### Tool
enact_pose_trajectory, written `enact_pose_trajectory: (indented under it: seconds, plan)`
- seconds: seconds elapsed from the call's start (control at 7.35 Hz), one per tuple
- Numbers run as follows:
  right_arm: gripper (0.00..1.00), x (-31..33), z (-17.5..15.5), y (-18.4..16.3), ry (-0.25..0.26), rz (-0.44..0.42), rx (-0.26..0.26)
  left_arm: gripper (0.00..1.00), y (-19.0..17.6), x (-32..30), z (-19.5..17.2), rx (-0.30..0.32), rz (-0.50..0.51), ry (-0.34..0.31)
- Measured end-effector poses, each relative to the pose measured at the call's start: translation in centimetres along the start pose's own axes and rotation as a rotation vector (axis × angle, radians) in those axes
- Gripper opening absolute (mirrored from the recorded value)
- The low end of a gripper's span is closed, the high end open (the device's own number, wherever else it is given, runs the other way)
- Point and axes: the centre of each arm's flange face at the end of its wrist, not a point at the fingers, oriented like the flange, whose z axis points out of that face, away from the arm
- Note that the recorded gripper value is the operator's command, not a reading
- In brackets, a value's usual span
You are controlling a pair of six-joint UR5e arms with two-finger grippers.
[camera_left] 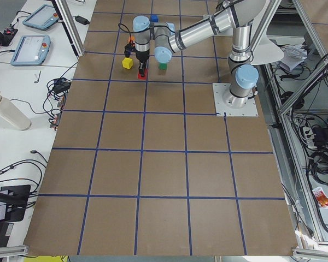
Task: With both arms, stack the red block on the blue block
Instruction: 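Carry the red cube toward the middle square and set it down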
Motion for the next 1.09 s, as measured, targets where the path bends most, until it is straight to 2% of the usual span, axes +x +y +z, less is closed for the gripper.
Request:
enact_pose_trajectory:
  seconds: [0.27,0.41,0.82,1.09]
  plan:
    - [1.00,0.1,0.0,0.0,0.000,0.002,-0.001,0.15,-0.7,11.1,-1.3,0.017,-0.006,0.082]
    - [1.00,0.2,0.1,0.0,-0.001,0.003,-0.002,0.16,-0.4,16.1,-0.9,0.011,0.001,0.098]
    - [1.00,0.6,0.0,-0.1,0.001,0.008,-0.003,0.19,1.3,25.0,3.8,-0.056,0.019,0.093]
    - [1.00,0.8,0.0,-0.1,0.002,0.005,-0.003,0.53,2.5,27.9,6.8,-0.097,0.029,0.075]
